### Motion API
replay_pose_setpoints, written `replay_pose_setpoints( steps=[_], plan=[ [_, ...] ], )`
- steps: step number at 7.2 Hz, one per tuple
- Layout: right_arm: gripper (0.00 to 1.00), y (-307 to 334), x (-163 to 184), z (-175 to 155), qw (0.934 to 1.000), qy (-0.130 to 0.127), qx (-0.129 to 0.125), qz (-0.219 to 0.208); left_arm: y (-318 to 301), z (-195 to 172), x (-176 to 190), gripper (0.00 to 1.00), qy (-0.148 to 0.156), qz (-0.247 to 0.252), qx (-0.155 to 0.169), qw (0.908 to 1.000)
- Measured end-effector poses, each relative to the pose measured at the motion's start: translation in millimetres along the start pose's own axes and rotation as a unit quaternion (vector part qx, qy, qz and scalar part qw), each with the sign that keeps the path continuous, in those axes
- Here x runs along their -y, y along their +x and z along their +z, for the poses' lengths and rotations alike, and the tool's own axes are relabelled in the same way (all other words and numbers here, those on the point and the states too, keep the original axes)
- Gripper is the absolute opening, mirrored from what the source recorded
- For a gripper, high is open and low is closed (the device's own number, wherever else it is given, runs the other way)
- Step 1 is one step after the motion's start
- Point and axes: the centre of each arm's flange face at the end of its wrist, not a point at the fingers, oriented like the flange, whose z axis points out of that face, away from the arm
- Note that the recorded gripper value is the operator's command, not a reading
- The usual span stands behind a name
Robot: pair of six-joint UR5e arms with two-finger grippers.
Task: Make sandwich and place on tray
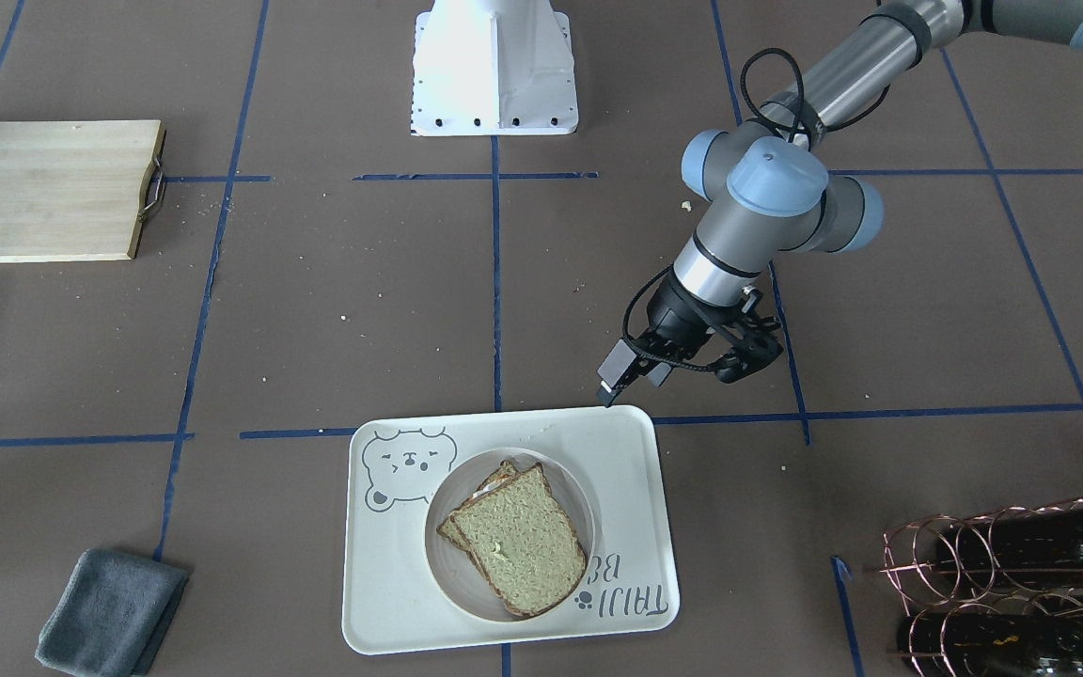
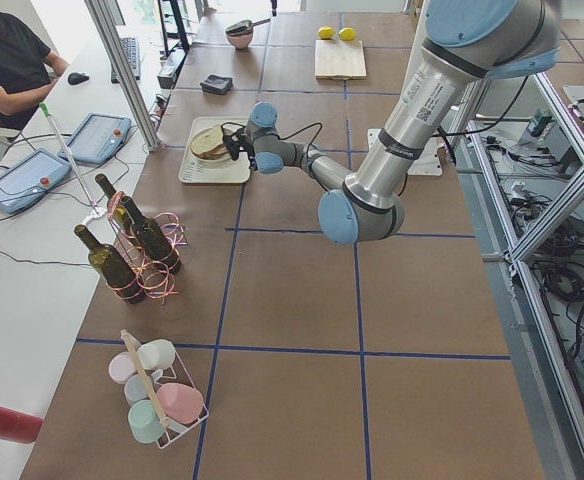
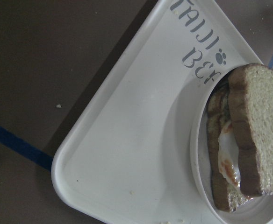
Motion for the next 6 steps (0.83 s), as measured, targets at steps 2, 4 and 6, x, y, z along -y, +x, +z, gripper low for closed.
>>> replay_pose_setpoints(
  steps=[2,4,6],
  plan=[
    [1.0,4,-5,2,1.0,-0.002,0.0,0.004,-26,-59,33,1.0,0.021,0.145,0.058,0.9875],
    [1.0,9,-12,4,1.0,-0.004,0.001,0.009,-63,-121,100,1.0,0.017,0.255,0.126,0.9584],
    [1.0,12,-15,5,0.9999,-0.005,0.001,0.012,-120,-177,165,1.0,-0.005,0.337,0.177,0.9248]
  ],
)
